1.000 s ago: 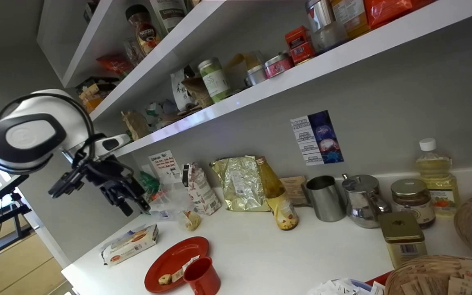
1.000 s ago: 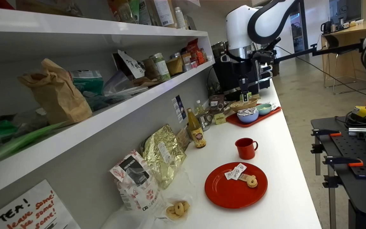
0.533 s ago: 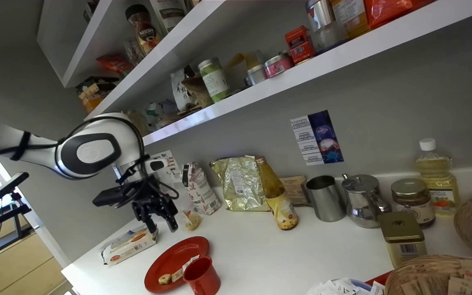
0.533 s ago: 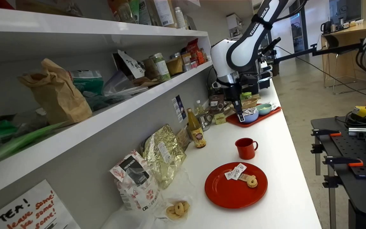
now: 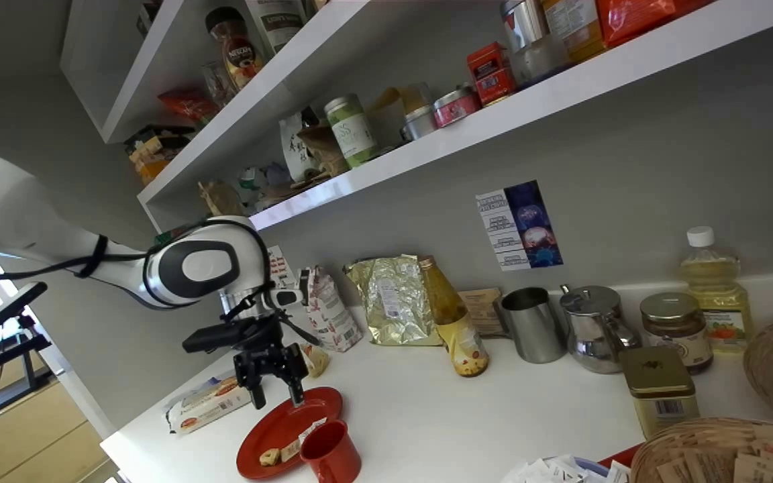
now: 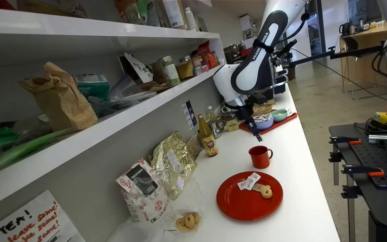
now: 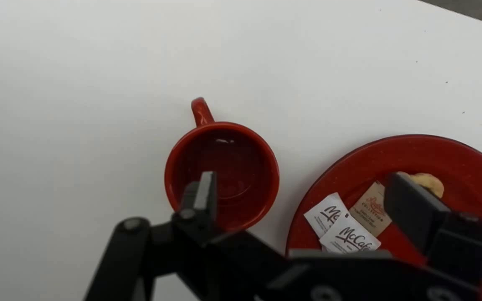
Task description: Put the orange cup on the orange plate
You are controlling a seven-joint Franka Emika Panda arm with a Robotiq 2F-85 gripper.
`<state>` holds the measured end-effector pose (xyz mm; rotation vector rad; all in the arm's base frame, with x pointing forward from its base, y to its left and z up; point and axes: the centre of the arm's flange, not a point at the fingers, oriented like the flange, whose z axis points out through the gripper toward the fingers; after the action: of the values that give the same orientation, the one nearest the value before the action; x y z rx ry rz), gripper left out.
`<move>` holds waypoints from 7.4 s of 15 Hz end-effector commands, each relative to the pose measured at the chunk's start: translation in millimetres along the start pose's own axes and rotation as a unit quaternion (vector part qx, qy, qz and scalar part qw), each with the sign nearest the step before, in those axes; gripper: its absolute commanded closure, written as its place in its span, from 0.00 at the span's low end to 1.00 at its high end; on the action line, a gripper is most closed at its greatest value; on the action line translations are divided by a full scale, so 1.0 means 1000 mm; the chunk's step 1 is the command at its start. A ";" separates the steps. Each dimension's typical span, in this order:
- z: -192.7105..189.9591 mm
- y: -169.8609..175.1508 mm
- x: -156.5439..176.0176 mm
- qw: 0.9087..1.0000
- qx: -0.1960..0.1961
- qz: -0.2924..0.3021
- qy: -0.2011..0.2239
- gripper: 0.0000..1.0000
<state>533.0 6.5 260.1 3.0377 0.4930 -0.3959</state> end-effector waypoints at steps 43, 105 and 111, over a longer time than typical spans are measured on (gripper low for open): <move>0.081 0.018 0.066 0.996 -0.010 0.065 -0.062 0.00; 0.009 -0.227 0.144 0.975 -0.181 -0.127 -0.019 0.98; 0.031 -0.236 0.150 0.975 -0.179 -0.127 -0.042 0.98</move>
<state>578.3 264.2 196.3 2.6359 0.8662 -0.3670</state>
